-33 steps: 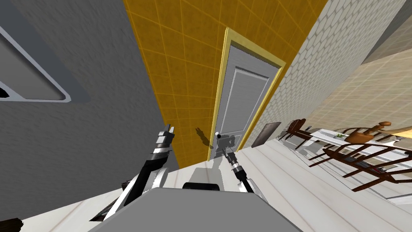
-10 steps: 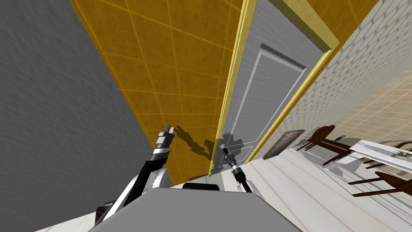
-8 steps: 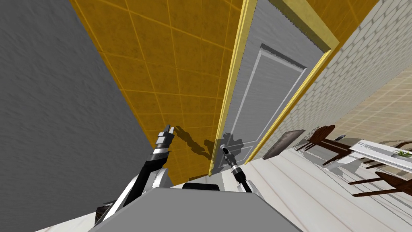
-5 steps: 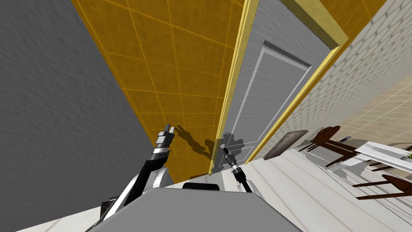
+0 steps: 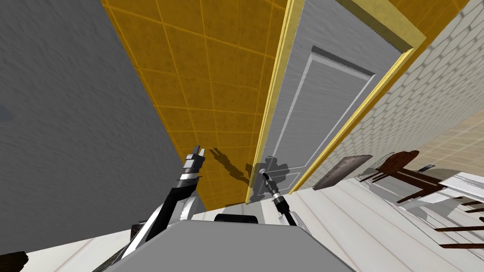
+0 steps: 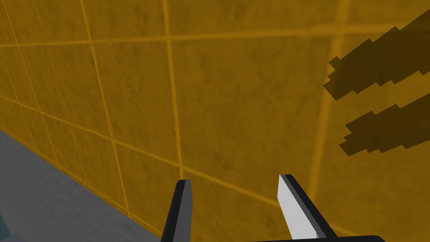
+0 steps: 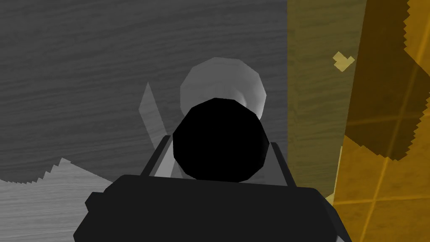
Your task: Pull the door open
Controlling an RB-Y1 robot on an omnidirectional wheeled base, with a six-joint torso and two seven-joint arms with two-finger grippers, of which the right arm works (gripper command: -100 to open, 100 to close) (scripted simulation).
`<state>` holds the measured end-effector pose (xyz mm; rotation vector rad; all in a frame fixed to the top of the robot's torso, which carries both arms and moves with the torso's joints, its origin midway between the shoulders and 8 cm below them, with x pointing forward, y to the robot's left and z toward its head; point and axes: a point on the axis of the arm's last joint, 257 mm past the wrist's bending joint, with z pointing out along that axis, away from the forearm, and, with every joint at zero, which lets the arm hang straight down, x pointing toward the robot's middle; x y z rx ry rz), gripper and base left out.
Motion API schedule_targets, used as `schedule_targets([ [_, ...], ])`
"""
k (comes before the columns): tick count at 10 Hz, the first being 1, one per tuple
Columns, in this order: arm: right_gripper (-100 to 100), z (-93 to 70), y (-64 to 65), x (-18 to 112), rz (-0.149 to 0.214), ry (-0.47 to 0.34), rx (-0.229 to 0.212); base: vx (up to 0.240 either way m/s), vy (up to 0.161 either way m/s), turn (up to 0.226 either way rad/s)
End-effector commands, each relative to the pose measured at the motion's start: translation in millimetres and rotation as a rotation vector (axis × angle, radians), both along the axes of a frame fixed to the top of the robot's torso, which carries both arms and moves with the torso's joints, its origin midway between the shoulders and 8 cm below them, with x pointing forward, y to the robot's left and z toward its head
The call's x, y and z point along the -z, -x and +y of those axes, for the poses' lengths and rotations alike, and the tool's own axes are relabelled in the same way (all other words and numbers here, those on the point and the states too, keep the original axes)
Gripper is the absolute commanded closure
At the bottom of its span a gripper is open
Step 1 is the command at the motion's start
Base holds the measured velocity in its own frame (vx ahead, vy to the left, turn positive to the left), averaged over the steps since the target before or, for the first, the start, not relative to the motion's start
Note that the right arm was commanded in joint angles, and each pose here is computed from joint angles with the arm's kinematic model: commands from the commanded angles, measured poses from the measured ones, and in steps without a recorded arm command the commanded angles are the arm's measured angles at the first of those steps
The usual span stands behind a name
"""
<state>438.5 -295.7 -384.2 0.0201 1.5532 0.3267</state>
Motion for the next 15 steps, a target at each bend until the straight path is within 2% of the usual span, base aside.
schedule_targets([
  [1,100,-3.0,0.7,0.5,0.011,-0.062,0.011,-0.045,-0.024,0.096],
  [2,100,-3.0,0.7,0.5,0.012,-0.068,0.011,-0.035,-0.016,0.040],
  [10,100,-15.6,-0.4,-4.6,0.035,-0.325,0.047,-0.037,-0.016,0.075],
  [11,100,-15.6,-0.4,-4.6,0.035,-0.328,0.047,-0.025,-0.007,0.035],
  [15,100,-23.3,-0.7,-7.2,0.042,-0.469,0.067,-0.041,-0.019,0.091],
])
